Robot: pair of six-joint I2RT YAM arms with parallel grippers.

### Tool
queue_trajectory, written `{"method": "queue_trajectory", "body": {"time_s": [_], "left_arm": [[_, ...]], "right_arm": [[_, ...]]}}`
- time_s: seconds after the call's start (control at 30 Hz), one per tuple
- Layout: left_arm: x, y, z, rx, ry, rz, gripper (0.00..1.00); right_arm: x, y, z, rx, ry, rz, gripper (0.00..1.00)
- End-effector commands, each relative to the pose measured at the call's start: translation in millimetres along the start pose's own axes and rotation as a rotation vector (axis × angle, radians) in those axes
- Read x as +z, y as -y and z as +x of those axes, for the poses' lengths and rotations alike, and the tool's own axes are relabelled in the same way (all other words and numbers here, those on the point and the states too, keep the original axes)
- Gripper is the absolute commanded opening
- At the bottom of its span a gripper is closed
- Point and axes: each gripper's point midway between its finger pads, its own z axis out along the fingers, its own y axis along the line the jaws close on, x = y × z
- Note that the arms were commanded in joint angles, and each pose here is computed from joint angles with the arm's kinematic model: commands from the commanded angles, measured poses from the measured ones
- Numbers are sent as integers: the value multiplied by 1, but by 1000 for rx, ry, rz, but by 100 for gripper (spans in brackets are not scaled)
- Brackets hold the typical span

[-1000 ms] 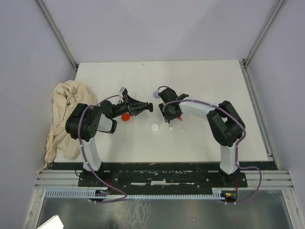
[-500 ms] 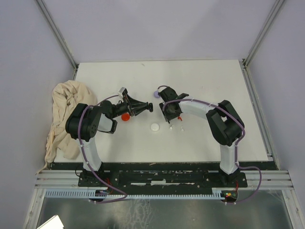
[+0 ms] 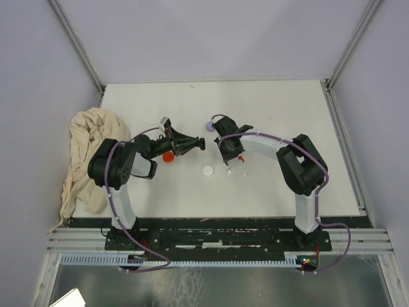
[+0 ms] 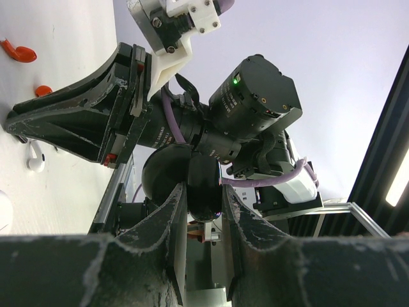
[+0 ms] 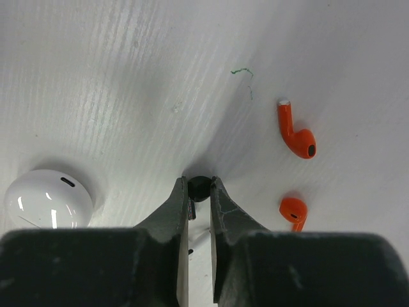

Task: Insert the wireless bluetooth earbuds into the charging case
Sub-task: Pick up the earbud from the center of the board.

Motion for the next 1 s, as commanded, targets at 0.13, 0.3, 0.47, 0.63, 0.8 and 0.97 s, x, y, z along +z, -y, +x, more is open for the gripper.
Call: {"method": "queue_trajectory", "body": {"time_s": [0.13,0.3,0.47,0.63,0.8,0.97], "left_arm": [[-4,33,9,239,-18,126,3],[-4,34,10,236,-15,127,3],[-4,35,9,234,-11,130,3],[-2,39,10,232,-15,138,3],[3,43,15,232,-27,149,3],[9,43,17,207,-27,155,3]], "right_arm": [[-28,2,-45,2,156,-5,4],[-73,9,-82,40,349,-55,1],[-114,16,-107,56,516,-105,1],[-154,12,-120,46,699,-187,1],[-190,-2,-129,5,876,-308,1],[-211,-21,-129,-50,989,-437,1]]}}
